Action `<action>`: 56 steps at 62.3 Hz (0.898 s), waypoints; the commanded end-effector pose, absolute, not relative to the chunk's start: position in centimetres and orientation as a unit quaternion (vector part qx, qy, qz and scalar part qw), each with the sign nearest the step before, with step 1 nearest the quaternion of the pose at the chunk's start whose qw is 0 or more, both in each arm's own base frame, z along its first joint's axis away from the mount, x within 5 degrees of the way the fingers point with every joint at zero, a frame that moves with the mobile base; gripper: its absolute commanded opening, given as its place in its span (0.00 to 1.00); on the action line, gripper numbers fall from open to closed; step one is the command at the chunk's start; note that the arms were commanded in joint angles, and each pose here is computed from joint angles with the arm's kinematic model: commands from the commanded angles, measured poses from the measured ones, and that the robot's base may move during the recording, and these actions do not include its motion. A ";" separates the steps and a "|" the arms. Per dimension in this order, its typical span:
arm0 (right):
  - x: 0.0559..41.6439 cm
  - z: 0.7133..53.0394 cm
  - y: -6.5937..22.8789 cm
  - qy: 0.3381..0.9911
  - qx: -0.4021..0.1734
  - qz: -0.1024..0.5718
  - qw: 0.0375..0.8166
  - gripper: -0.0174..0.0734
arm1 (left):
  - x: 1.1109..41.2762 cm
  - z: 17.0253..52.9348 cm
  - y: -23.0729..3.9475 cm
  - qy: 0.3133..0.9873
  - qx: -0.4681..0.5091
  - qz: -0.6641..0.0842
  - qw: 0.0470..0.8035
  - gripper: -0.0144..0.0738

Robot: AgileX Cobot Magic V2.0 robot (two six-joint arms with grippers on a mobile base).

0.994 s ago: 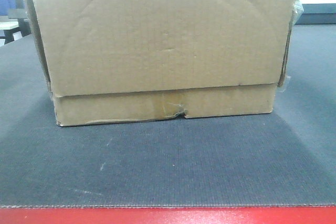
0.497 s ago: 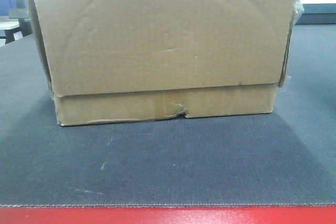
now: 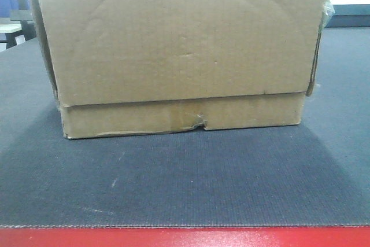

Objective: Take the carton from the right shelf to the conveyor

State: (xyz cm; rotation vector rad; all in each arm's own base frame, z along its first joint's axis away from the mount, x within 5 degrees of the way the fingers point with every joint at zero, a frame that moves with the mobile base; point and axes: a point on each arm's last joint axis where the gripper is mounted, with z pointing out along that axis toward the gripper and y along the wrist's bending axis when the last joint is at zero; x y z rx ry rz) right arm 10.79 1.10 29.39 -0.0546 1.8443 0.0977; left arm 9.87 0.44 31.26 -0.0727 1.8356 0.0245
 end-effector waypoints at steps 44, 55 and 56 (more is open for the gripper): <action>4.8 30.5 0.4 0.668 -0.023 0.045 0.743 0.12 | 8.0 32.3 0.5 0.723 0.007 0.039 0.689 0.16; 4.8 30.5 0.4 0.668 -0.023 0.045 0.743 0.12 | 8.0 32.3 0.5 0.723 0.007 0.039 0.689 0.16; 4.8 30.5 0.4 0.668 -0.023 0.045 0.743 0.12 | 8.0 32.3 0.5 0.723 0.007 0.039 0.689 0.16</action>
